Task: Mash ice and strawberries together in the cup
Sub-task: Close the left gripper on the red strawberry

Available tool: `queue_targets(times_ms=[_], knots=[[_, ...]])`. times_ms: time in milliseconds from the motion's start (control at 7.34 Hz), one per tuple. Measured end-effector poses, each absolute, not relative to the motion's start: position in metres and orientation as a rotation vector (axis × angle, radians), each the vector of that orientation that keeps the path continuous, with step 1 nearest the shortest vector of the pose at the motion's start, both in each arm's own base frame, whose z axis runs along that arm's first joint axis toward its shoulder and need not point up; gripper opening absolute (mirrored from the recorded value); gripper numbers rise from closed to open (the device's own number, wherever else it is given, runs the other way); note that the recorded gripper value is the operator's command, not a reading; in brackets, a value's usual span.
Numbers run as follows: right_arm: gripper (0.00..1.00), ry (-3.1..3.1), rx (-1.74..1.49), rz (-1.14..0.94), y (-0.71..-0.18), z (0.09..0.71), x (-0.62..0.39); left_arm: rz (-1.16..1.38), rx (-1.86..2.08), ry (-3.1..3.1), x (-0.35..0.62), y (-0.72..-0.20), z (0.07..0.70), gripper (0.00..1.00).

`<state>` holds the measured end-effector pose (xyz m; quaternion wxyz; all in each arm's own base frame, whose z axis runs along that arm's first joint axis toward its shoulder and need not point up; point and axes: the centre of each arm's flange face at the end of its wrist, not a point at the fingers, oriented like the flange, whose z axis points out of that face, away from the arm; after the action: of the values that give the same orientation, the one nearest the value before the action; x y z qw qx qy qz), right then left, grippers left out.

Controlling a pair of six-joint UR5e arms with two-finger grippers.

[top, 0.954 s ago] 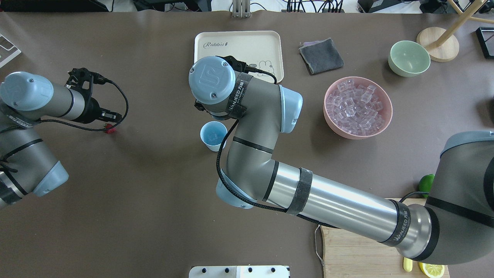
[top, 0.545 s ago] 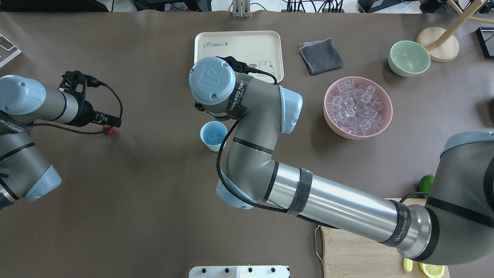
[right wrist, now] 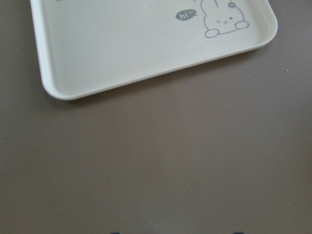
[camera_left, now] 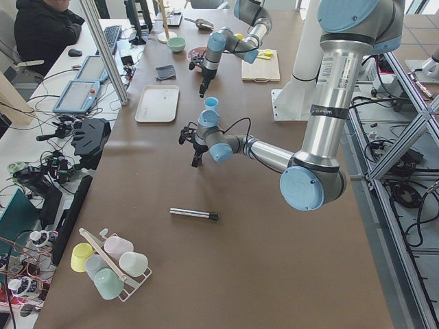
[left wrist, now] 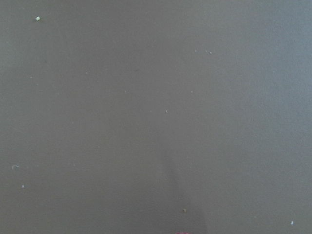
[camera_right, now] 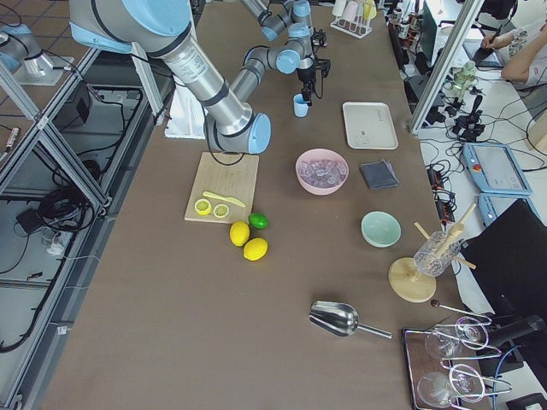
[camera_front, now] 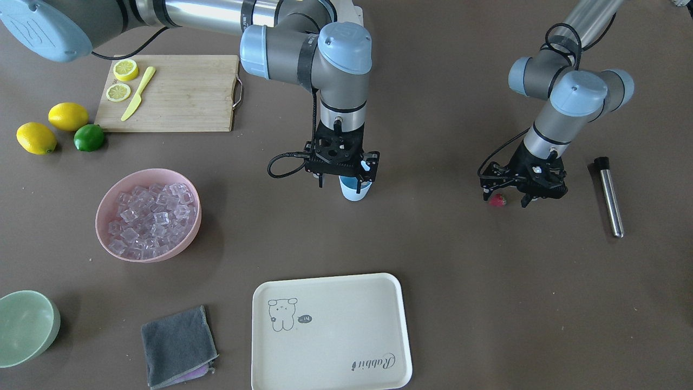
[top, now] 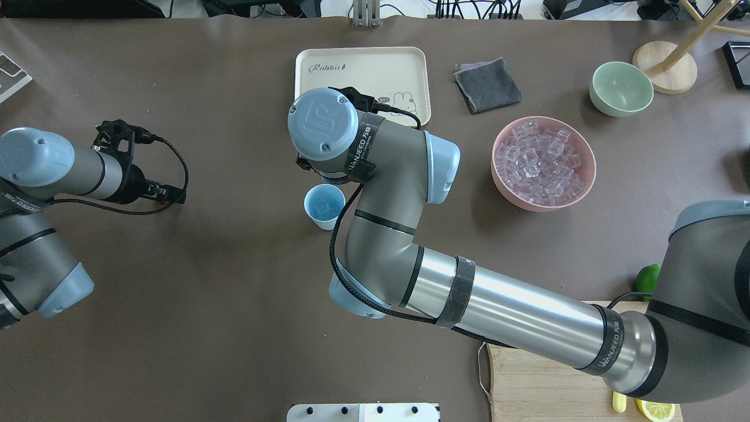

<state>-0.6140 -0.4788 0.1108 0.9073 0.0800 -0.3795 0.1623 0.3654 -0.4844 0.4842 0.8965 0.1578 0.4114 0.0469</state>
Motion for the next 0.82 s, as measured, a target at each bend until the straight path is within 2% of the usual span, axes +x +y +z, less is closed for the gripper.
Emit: queue_targets(times_ms=[136, 409, 545, 681, 818], knots=[[0.82, -0.783, 0.165, 0.335, -0.4786, 0.1116, -0.614, 0.092, 0.323, 0.859, 0.3685, -0.4828, 0.4813, 0.55], [0.82, -0.784, 0.164, 0.337, -0.4781, 0.1122, -0.6132, 0.092, 0.322, 0.863, 0.3705, -0.482, 0.4791, 0.55], [0.82, -0.786, 0.164, 0.336, -0.4774, 0.1116, -0.613, 0.095, 0.323, 0.862, 0.3712, -0.4821, 0.4793, 0.38], [0.82, -0.787, 0.164, 0.336, -0.4765, 0.1111, -0.613, 0.097, 0.323, 0.862, 0.3716, -0.4821, 0.4792, 0.07], [0.82, -0.789, 0.165, 0.335, -0.4759, 0.1104, -0.6129, 0.097, 0.323, 0.863, 0.3716, -0.4821, 0.4784, 0.0]])
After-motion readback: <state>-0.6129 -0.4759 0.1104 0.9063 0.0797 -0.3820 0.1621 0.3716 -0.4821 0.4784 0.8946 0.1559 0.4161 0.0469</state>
